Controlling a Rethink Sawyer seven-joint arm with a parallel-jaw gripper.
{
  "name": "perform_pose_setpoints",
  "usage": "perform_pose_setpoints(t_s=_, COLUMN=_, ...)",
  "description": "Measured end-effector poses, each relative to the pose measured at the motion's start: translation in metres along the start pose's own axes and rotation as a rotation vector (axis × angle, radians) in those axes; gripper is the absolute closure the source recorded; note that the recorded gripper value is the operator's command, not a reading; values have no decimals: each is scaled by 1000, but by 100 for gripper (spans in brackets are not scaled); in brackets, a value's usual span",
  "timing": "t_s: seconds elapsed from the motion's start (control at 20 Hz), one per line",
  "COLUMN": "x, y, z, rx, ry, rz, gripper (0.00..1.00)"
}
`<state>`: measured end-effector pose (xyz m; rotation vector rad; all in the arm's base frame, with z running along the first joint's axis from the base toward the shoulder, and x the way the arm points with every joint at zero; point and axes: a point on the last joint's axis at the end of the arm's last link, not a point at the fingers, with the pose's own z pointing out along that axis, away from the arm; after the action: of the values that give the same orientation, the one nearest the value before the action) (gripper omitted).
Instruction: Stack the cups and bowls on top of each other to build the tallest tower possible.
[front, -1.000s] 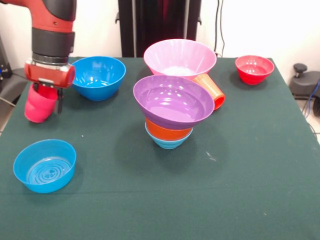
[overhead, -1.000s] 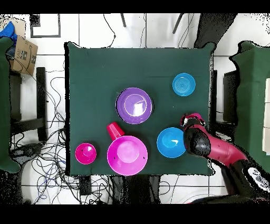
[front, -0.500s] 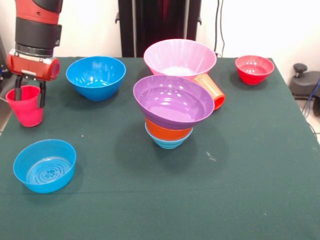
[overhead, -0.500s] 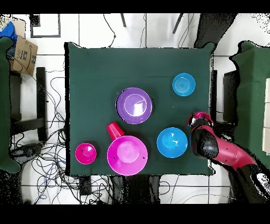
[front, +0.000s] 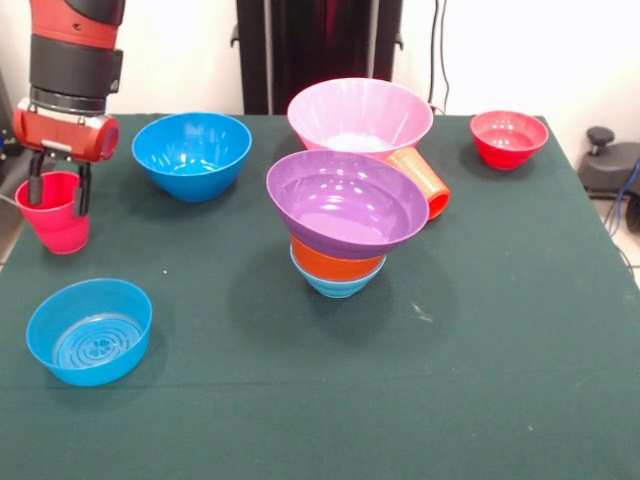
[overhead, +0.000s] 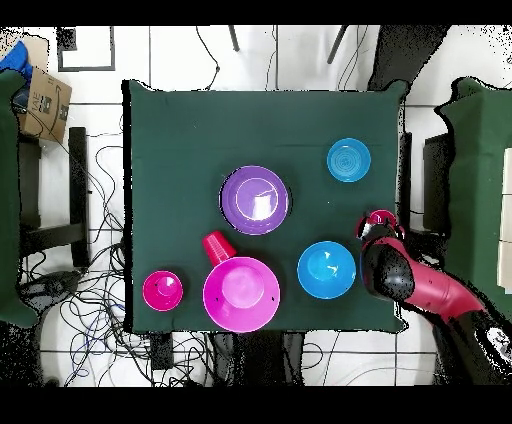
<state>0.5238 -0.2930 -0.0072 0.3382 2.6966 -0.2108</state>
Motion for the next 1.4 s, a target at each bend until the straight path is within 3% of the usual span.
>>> perform_pose_setpoints(t_s=0.4, x=12, y=1, z=12, rx=-31, ry=16, rz=37, gripper=0)
perform_pose_setpoints(t_s=0.6, x=23, y=5, z=23, rx=-65, ry=40, rz=68, gripper=0)
perform_pose_setpoints(t_s=0.85, x=40, y=19, z=33, rx=-109, ry=107, rz=90, gripper=0)
perform_pose_setpoints(t_s=0.9, x=40, y=21, z=33, rx=-115, ry=114, rz=90, gripper=100)
perform_pose_setpoints(t_s=1.4, x=19, y=11, z=22, rx=-90, ry=79, rz=85, gripper=100)
